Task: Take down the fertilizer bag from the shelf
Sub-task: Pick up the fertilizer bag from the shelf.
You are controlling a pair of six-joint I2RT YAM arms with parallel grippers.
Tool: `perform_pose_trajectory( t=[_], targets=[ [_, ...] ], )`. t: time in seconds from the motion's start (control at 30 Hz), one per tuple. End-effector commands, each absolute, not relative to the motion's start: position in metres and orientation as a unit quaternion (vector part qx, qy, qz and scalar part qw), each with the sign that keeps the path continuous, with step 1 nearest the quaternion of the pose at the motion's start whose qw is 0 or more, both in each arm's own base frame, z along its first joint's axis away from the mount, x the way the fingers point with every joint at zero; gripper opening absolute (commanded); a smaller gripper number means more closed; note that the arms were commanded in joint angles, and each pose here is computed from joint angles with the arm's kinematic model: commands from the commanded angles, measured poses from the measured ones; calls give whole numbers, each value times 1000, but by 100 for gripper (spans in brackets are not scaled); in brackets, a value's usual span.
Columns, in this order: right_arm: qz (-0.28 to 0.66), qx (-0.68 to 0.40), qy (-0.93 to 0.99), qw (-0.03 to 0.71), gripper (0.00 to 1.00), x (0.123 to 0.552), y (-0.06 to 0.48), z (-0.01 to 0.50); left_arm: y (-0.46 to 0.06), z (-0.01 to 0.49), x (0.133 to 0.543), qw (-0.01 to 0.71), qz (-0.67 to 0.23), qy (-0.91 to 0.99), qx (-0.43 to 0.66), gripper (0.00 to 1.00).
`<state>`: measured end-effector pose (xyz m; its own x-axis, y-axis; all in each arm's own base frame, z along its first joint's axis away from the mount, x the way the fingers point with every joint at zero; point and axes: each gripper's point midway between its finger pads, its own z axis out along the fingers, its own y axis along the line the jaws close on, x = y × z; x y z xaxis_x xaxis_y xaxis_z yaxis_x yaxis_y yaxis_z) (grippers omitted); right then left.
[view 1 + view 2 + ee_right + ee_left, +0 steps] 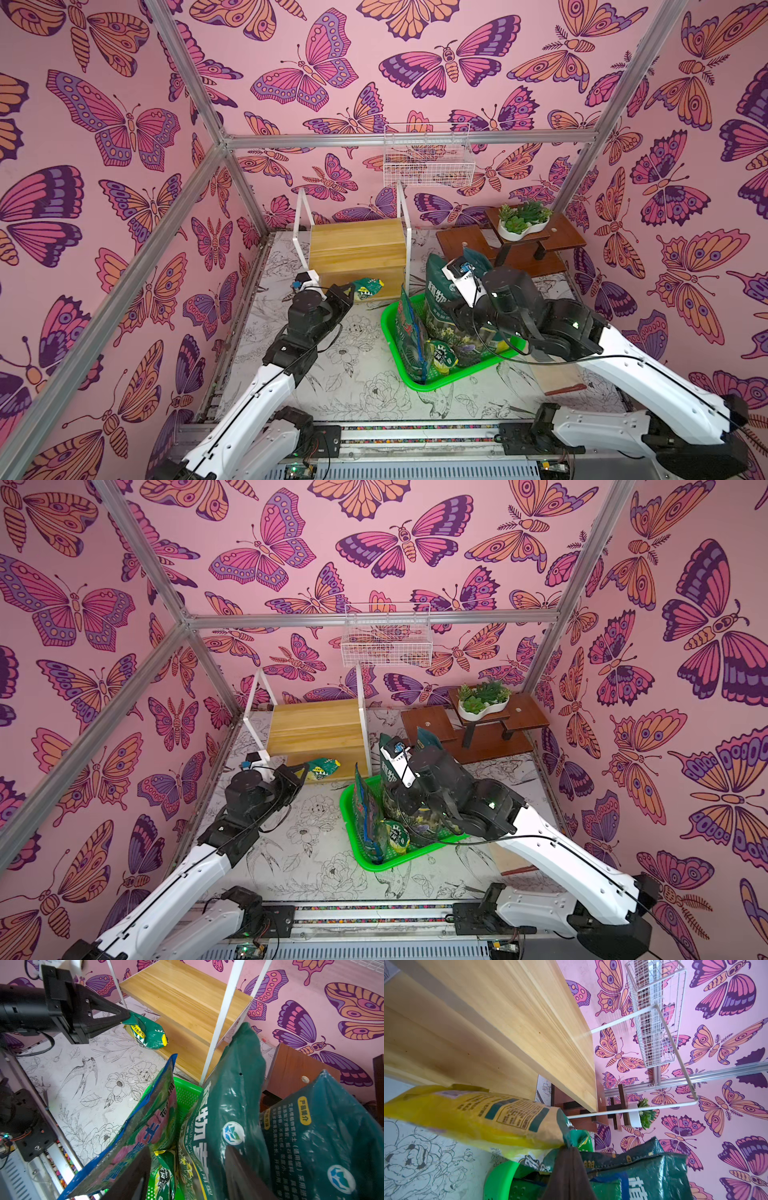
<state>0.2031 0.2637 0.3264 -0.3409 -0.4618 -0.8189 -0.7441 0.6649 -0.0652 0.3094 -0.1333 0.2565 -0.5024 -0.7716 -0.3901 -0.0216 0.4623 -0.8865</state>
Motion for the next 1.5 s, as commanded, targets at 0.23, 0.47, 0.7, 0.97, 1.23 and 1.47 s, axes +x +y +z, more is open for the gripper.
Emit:
perform_pose_trajectory(
  t=[0.23,0.47,0.7,0.97,1.23,1.47],
  targets=[
    [210,-428,769,425,74,191,286,353,-155,385,276,446,-533,702,-155,0],
    [232,-452,748,428,78,191,305,369,-176,420,259,408,-582,695,-107,0],
    [275,-472,711,443,90,182,322,393,-189,437,249,382,-605,696,-69,0],
    [291,-479,703,438,90,184,337,394,-210,453,235,339,-634,695,-18,0],
    [282,-472,704,450,86,194,344,394,-231,453,223,307,-646,698,20,0],
    [271,-461,704,467,72,201,342,398,-247,459,210,282,-659,695,57,0]
  ],
)
